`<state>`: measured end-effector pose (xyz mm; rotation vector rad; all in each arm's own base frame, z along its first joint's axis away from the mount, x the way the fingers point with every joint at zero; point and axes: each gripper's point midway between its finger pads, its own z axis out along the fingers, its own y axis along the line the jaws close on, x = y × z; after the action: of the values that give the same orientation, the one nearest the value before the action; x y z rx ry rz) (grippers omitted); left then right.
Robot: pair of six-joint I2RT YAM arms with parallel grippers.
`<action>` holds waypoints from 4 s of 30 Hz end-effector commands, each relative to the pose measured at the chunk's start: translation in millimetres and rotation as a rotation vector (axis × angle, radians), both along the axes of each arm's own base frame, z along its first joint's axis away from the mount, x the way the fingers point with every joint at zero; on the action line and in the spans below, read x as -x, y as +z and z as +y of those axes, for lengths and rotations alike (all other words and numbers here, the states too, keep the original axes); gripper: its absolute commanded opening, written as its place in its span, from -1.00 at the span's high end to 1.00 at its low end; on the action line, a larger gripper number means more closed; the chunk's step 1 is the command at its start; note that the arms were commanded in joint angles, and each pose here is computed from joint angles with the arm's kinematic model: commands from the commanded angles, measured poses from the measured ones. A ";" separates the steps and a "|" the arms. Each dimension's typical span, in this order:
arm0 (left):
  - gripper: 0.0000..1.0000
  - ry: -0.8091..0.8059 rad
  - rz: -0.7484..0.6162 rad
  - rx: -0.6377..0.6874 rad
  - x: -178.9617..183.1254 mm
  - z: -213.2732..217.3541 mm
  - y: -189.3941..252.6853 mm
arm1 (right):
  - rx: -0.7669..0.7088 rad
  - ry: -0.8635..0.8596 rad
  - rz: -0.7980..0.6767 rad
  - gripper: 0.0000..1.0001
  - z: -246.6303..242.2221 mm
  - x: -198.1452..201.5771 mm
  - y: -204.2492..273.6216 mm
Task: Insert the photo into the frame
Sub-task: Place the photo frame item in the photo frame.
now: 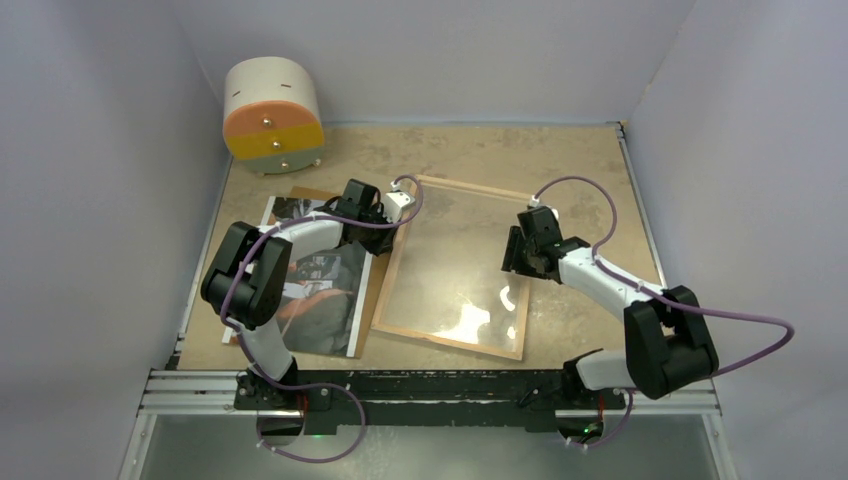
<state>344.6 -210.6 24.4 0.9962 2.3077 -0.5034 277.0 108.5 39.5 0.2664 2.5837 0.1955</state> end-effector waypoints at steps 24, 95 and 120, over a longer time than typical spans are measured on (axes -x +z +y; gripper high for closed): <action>1.00 -0.051 0.061 -0.009 18.2 -4.6 -12.3 | -0.041 0.088 -0.032 -0.09 46.1 -1.1 15.4; 1.00 -0.122 0.007 -0.089 46.6 31.1 15.8 | 0.042 -0.063 -0.060 0.08 -10.4 -97.7 38.2; 1.00 -0.068 0.083 0.048 53.9 27.9 11.1 | -0.442 0.401 -0.066 0.53 261.9 10.7 57.5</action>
<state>281.0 -184.9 23.8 1.1429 2.3443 -0.5522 264.9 326.9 76.7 -0.0750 2.5526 0.7966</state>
